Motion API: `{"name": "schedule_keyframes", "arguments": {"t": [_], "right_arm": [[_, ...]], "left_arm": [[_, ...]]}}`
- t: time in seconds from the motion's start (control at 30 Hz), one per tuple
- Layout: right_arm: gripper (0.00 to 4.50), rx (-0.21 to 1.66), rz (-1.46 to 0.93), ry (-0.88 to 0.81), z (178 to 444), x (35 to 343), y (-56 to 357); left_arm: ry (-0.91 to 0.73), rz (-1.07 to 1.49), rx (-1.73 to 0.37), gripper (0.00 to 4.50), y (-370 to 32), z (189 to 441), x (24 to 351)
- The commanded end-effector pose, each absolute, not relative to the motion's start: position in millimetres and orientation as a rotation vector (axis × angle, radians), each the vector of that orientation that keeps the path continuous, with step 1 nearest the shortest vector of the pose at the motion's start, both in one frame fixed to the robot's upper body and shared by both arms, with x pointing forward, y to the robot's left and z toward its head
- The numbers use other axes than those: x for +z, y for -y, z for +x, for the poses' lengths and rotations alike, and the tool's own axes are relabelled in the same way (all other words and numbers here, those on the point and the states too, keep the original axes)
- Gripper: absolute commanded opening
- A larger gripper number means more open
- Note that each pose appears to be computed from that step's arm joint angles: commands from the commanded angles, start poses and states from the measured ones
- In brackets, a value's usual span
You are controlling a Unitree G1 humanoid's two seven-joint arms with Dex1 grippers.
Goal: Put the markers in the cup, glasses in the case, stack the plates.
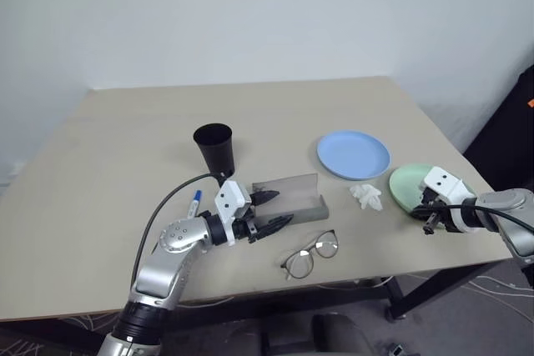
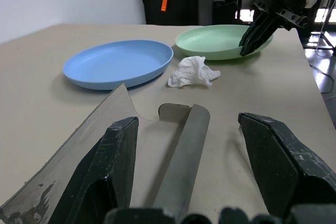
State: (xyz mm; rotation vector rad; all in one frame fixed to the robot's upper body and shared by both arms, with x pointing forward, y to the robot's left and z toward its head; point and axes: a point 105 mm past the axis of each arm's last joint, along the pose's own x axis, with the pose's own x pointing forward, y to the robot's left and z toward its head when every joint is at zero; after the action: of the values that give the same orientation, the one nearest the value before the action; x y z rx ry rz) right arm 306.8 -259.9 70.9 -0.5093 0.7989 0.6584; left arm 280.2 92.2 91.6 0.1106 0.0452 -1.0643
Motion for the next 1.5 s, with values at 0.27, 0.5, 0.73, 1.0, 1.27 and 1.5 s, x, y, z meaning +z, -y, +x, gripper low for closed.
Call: {"name": "schedule_keyframes", "arguments": {"t": [0.27, 0.5, 0.73, 1.0, 1.27, 1.5], "right_arm": [[0.02, 0.448, -0.662, -0.585, 356.2, 107.7, 283.0], [0.02, 0.550, -0.745, -0.366, 376.4, 131.5, 261.1], [0.02, 0.769, -0.793, -0.245, 386.3, 141.2, 220.9], [0.02, 0.916, -0.797, -0.261, 404.1, 129.5, 189.0], [0.02, 0.973, -0.816, -0.314, 413.6, 113.3, 172.1], [1.27, 0.992, -0.791, -0.318, 414.9, 112.5, 167.6]], "left_arm": [[-0.002, 0.127, -1.072, 3.22, -87.7, 282.0, 99.4], [-0.003, 0.125, -1.077, 3.22, -86.9, 282.1, 98.7], [-0.002, 0.117, -1.069, 3.22, -87.9, 286.0, 99.4], [0.010, 0.120, -1.048, 3.22, -90.2, 289.6, 101.3], [0.016, 0.122, -1.015, 3.22, -94.4, 288.5, 102.2], [0.014, 0.122, -0.998, 3.22, -97.0, 286.1, 101.8]]}}
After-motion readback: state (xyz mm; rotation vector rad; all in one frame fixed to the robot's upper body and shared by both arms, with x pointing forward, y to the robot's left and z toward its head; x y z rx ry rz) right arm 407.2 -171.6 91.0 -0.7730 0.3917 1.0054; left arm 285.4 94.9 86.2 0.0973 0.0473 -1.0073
